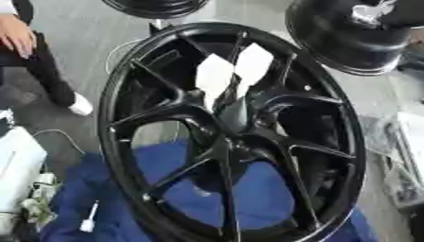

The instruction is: Pull the pin out of the wheel hub.

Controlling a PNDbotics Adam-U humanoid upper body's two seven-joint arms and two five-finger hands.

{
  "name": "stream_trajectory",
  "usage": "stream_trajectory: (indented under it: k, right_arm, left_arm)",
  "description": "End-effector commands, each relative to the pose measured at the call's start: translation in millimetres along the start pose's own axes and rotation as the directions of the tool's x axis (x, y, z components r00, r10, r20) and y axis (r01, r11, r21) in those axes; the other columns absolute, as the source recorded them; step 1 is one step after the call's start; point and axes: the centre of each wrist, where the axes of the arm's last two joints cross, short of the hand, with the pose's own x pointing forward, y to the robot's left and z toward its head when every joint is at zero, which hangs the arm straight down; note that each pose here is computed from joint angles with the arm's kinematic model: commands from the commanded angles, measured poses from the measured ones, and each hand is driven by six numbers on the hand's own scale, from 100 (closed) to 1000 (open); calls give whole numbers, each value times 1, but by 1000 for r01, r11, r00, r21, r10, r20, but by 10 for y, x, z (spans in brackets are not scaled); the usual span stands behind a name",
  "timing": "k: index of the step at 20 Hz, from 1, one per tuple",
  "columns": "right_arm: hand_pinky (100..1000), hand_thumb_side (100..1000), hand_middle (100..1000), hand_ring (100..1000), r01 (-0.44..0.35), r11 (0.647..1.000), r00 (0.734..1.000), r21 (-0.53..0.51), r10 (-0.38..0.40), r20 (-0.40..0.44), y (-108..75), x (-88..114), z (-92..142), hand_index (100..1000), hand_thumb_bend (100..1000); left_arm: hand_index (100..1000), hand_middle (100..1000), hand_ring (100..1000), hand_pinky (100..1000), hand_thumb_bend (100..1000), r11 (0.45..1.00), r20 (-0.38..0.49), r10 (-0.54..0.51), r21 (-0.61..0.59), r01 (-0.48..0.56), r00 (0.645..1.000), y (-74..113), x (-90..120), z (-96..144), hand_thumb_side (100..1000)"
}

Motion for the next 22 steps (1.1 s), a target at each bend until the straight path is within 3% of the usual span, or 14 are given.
stream_trajectory:
  k: [1, 6, 7, 8, 9, 10, 11, 12, 14, 15, 16, 22]
  right_arm:
    - [932, 576, 773, 816, -96, 993, 992, -66, 90, -86, -148, 10, 5, 943, 443]
    - [932, 692, 784, 821, -157, 985, 981, -71, 147, -129, -142, 41, 9, 961, 439]
    - [943, 173, 810, 840, -165, 984, 981, -60, 157, -118, -135, 59, 13, 994, 411]
    - [946, 100, 813, 845, -172, 985, 982, -32, 169, -89, -117, 86, 22, 1000, 379]
    - [948, 100, 815, 848, -180, 984, 982, 2, 180, -59, -104, 106, 30, 1000, 328]
    - [950, 100, 817, 850, -188, 982, 981, 30, 189, -34, -104, 118, 34, 1000, 435]
    - [950, 100, 815, 849, -195, 980, 981, 52, 195, -13, -111, 126, 36, 1000, 446]
    - [949, 100, 813, 848, -201, 978, 980, 61, 201, -2, -126, 126, 34, 1000, 361]
    - [941, 524, 807, 842, -220, 975, 975, 24, 221, -33, -181, 104, 24, 1000, 443]
    - [939, 598, 807, 841, -229, 973, 972, 9, 229, -50, -184, 101, 22, 1000, 442]
    - [936, 655, 807, 840, -236, 972, 970, 2, 235, -60, -179, 104, 21, 1000, 441]
    - [936, 730, 808, 842, -251, 968, 966, 8, 251, -71, -157, 139, 31, 1000, 463]
  left_arm:
    - [669, 576, 746, 551, 139, 1000, 20, -9, -14, 9, 1000, 10, 53, -28, 802]
    - [670, 577, 747, 552, 139, 1000, 16, -10, -15, 10, 1000, 12, 45, -22, 804]
    - [670, 577, 747, 552, 139, 1000, 15, -10, -15, 10, 1000, 12, 45, -22, 804]
    - [670, 577, 747, 552, 139, 1000, 15, -10, -16, 11, 1000, 12, 45, -22, 805]
    - [670, 577, 747, 552, 140, 1000, 14, -11, -16, 11, 1000, 13, 44, -23, 806]
    - [670, 577, 747, 552, 140, 1000, 14, -11, -17, 12, 1000, 13, 44, -23, 806]
    - [670, 577, 747, 552, 140, 1000, 14, -11, -17, 11, 1000, 13, 44, -23, 806]
    - [670, 577, 747, 552, 140, 1000, 13, -11, -17, 11, 1000, 13, 43, -22, 806]
    - [670, 578, 748, 552, 141, 1000, 12, -12, -16, 12, 1000, 17, 41, -20, 806]
    - [670, 578, 748, 552, 141, 1000, 12, -12, -17, 12, 1000, 17, 41, -19, 806]
    - [670, 578, 748, 552, 142, 1000, 12, -11, -17, 12, 1000, 17, 40, -19, 807]
    - [670, 579, 749, 552, 140, 1000, 10, -13, -21, 13, 1000, 19, 38, -19, 806]
